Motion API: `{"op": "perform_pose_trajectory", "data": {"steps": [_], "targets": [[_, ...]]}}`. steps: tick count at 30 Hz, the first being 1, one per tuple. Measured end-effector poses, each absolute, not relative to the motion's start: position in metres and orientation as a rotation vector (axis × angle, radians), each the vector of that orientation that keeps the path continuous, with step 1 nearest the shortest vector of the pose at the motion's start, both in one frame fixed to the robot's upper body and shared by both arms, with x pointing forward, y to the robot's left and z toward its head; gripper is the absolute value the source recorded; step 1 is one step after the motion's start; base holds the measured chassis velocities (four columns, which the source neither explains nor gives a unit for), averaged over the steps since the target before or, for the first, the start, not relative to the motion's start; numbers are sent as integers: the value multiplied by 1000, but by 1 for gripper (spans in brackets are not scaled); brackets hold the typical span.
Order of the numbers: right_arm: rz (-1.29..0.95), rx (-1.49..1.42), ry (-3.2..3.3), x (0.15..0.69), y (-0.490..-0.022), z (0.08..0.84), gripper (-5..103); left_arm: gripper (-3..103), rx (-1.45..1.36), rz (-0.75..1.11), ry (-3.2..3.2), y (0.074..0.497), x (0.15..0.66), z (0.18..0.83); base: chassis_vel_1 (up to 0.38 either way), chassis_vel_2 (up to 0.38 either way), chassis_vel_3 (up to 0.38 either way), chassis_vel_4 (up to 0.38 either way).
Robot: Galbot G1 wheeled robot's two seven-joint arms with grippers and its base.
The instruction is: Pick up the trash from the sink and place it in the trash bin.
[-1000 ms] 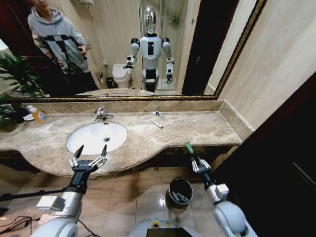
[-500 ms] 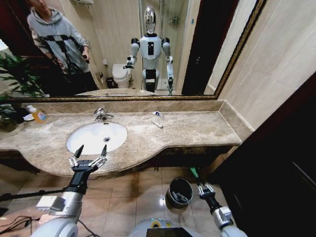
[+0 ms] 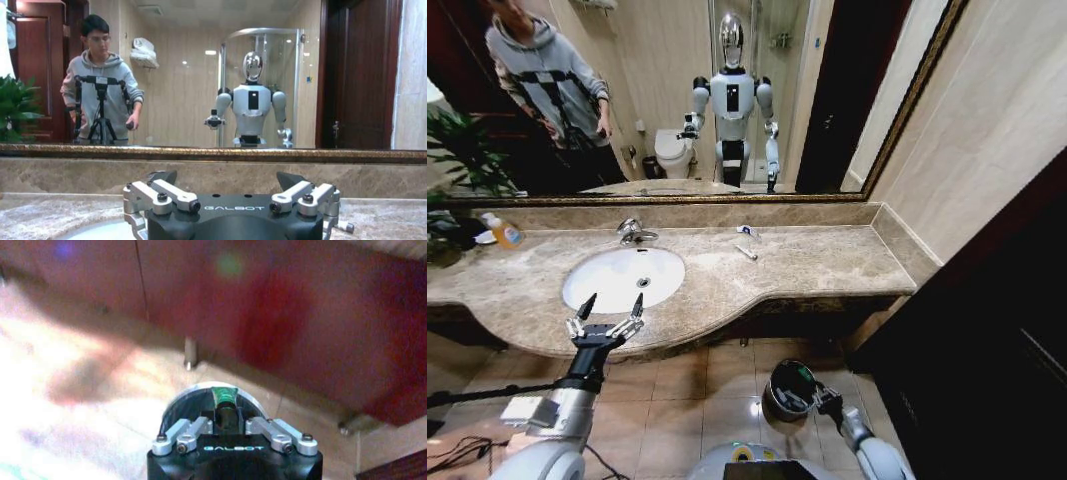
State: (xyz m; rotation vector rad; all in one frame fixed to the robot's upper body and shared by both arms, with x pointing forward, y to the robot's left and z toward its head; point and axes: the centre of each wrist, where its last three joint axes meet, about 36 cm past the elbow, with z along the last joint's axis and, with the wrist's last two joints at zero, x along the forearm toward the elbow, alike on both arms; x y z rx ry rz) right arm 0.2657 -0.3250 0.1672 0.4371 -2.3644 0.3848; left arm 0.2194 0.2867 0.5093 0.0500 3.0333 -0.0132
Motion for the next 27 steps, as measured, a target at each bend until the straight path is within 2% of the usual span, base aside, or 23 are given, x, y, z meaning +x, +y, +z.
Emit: {"op": "perform_pose_trajectory", "data": {"steps": [14, 26, 27], "targets": [[544, 482, -2190, 335, -321, 90, 20, 100, 50, -13, 3033, 287, 219, 509, 0, 0, 0, 0], [569, 502, -2104, 335, -316, 59, 20, 100, 50, -13, 3033, 287, 219, 509, 0, 0, 0, 0], [566, 500, -2097, 335, -314, 57, 17, 100, 50, -13, 3033, 287, 219, 509, 0, 0, 0, 0]]}}
